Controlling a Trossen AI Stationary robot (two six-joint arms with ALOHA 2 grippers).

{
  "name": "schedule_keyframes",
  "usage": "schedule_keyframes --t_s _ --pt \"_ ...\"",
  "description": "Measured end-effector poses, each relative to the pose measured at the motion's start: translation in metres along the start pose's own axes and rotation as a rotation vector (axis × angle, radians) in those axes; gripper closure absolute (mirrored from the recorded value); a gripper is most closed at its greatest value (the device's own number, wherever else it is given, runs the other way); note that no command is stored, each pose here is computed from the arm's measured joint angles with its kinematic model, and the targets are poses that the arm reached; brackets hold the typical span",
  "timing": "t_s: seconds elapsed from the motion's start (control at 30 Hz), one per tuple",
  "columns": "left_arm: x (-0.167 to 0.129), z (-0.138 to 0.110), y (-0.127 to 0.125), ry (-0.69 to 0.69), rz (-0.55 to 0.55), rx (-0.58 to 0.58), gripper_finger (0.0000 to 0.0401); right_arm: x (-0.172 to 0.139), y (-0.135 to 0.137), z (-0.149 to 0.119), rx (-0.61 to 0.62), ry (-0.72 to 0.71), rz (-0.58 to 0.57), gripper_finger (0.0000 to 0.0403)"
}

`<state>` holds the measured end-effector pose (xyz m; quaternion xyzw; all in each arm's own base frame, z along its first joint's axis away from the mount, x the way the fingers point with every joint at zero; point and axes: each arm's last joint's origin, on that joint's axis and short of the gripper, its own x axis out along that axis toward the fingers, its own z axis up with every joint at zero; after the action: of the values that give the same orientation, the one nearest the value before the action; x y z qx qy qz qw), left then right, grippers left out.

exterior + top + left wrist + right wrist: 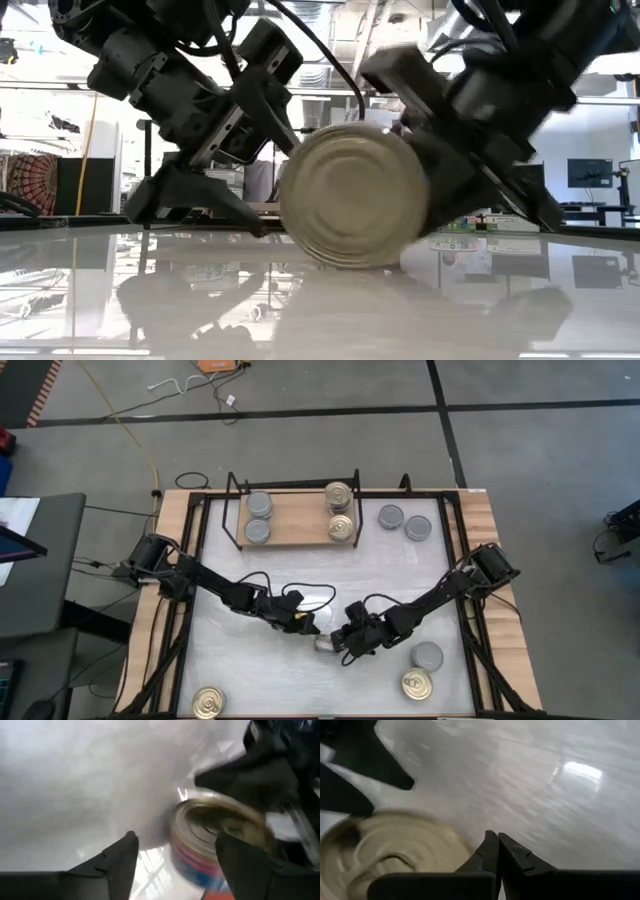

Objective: Stack canned seafood by type on shelf
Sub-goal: Stack the blue tuna can on top of the blue tuna can on the shelf

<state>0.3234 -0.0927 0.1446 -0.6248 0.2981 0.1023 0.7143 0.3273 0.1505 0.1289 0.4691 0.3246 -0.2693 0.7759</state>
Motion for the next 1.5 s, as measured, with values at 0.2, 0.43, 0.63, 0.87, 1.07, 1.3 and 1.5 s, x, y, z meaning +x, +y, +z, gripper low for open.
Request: schedule_keyframes --t_s 0.2,0.43,0.63,0.87,1.07,1.3,1.5 --pt "0.0 -0.003 -0.001 0.064 -0.011 -0.071 0.0118 -0.001 0.003 0.001 0.007 -0.007 0.016 0.0368" --pt "0.0 -0.004 -0.007 0.074 -0.074 -0.041 0.0118 -0.01 0.001 0.005 -0.047 -0.007 -0.022 0.0377" --pt "0.0 -0.003 -0.008 0.07 -0.081 -0.002 0.0118 -0.041 0.006 0.018 -0.227 -0.011 -0.028 0.0369" --pt "0.0 0.003 -0.007 0.064 -0.08 0.022 0.0118 -0.066 0.012 0.028 -0.534 0.037 0.034 0.0361" --pt "0.0 0.011 -0.006 0.049 -0.074 0.047 0.0118 -0.083 0.018 0.037 -0.627 0.068 0.116 0.0308" --pt "-0.001 0.021 -0.005 0.056 -0.077 0.064 0.0118 -0.089 0.031 0.035 -0.796 0.07 0.286 0.0181" --pt "-0.001 0.023 -0.005 0.058 -0.076 0.069 0.0118 -0.084 0.048 0.023 -1.032 0.062 0.318 0.0104"
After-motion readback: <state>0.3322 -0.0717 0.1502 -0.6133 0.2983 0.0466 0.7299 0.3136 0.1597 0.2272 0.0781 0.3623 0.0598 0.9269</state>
